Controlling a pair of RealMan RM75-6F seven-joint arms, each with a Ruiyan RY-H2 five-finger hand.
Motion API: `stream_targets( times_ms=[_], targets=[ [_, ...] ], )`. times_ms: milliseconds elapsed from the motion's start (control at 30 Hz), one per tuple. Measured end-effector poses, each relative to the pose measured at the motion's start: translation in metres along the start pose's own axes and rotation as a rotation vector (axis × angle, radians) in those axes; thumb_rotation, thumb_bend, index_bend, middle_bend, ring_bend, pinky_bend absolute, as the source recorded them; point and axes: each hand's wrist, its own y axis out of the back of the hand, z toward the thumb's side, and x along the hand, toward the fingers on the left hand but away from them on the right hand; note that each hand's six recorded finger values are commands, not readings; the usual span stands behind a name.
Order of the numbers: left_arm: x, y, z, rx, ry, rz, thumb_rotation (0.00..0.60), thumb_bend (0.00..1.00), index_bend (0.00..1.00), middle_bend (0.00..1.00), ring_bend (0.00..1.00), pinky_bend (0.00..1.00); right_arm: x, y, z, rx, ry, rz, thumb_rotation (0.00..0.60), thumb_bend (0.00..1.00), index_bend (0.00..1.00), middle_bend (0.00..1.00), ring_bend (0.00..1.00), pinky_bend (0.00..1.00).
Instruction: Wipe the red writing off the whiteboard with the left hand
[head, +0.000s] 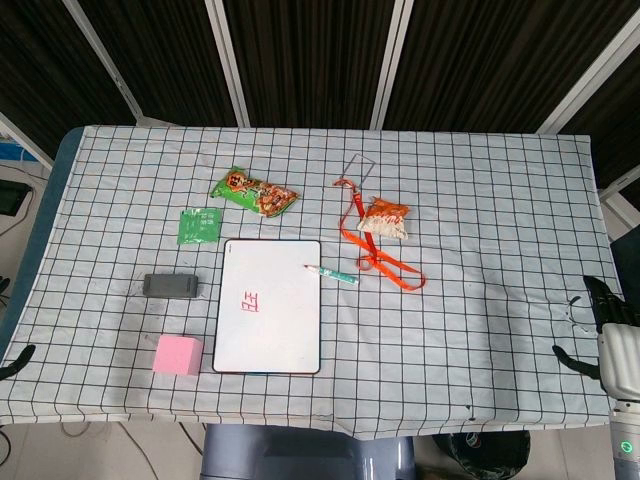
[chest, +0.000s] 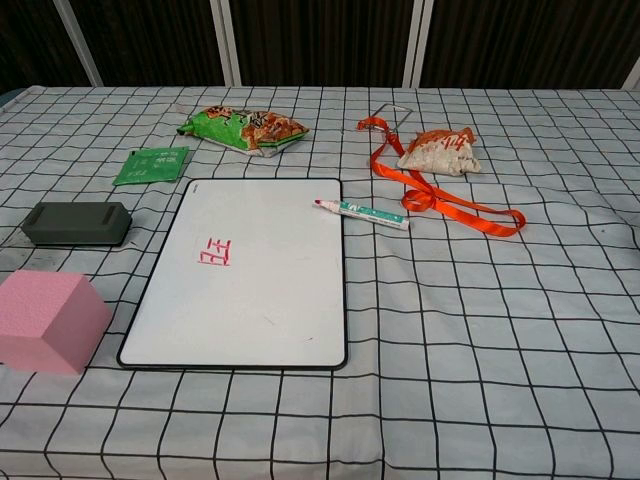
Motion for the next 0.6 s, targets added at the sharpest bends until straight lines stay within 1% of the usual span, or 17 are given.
stream_targets(
  times_ms=[600],
  targets=[
    [0.0001, -0.0013, 0.0018, 0.003, -0.009, -0.003, 0.600, 0.19, 0.00, 0.05, 0.00, 0.00, 0.0004, -0.0005, 0.0009, -0.006, 0.002, 0.005, 0.600, 0.19, 0.02, 0.12, 0.20, 0.21]
  ],
)
